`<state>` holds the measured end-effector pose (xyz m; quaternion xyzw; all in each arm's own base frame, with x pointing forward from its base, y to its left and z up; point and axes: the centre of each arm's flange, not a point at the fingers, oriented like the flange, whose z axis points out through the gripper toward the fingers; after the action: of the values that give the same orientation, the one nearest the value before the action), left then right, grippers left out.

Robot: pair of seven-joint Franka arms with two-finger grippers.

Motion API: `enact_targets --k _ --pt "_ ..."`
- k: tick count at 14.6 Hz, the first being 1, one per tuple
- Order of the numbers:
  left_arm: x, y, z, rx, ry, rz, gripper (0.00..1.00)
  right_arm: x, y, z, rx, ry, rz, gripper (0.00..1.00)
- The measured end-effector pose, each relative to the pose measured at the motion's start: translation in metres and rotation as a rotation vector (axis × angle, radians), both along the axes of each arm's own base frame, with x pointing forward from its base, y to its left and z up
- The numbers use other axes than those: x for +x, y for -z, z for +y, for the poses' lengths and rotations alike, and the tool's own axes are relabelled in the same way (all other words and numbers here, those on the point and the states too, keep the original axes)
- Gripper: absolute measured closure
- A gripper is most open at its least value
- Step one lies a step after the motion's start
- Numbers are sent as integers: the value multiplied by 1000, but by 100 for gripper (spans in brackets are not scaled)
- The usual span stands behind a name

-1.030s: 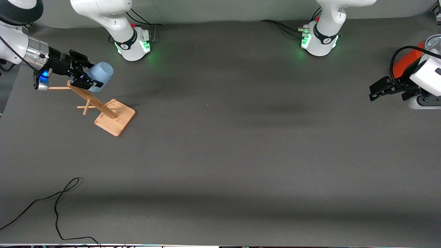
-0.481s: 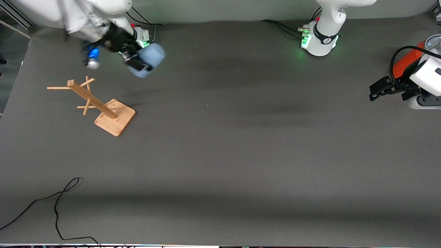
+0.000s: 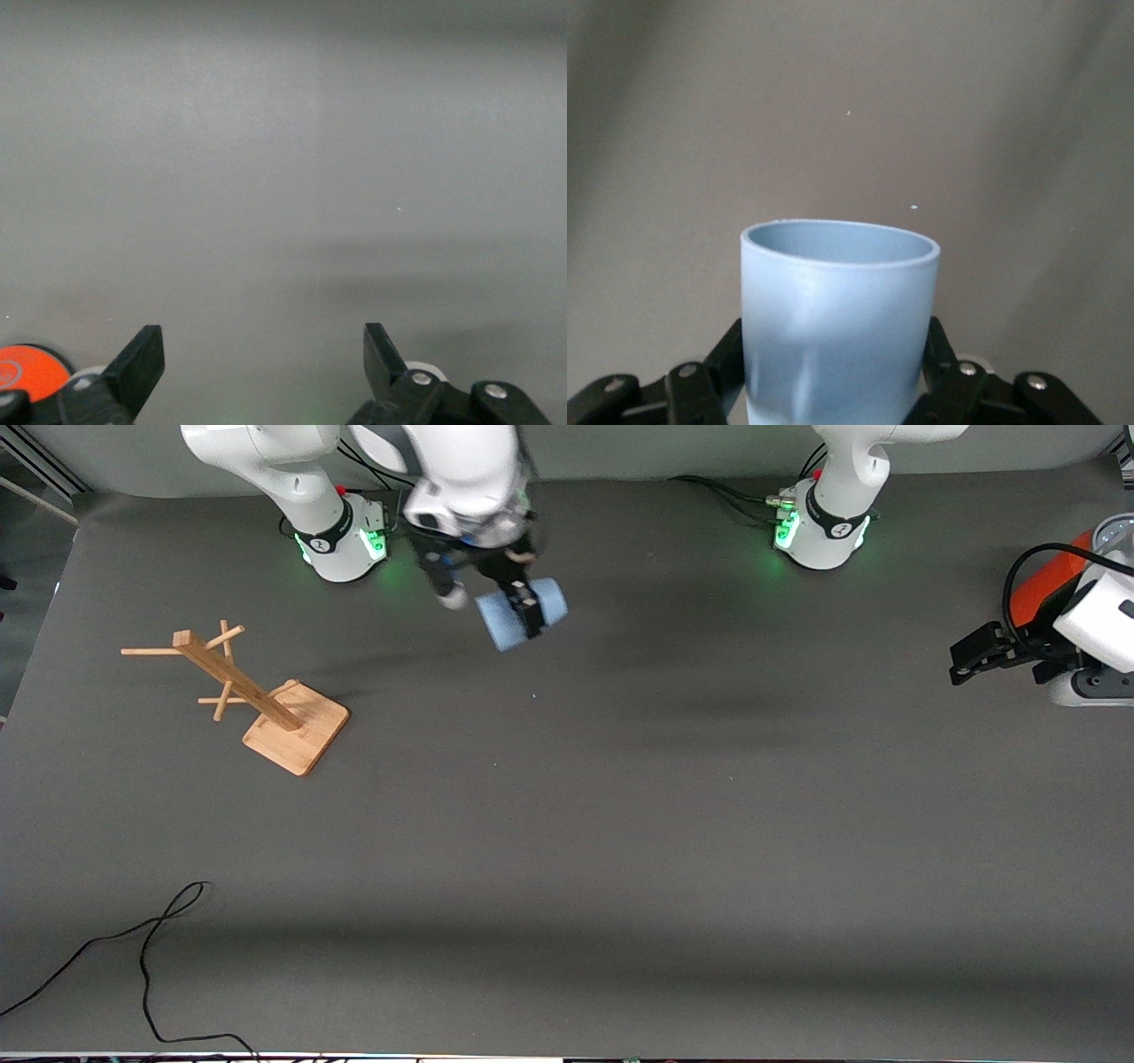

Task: Rotate and upright cup with both arms
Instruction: 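Carry the cup to mid-table and lower it with the right gripper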

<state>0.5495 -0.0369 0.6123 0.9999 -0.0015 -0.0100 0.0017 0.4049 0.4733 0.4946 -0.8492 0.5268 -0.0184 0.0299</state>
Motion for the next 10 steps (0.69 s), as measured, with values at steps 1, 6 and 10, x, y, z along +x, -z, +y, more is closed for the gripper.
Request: enact_targets --k 1,6,10 --pt "0 0 0 0 0 0 0 8 20 13 -6 9 8 19" --pt "0 0 0 0 0 0 0 16 112 56 -25 39 49 19" --pt "0 0 0 0 -1 0 0 -21 175 89 -94 21 31 19"
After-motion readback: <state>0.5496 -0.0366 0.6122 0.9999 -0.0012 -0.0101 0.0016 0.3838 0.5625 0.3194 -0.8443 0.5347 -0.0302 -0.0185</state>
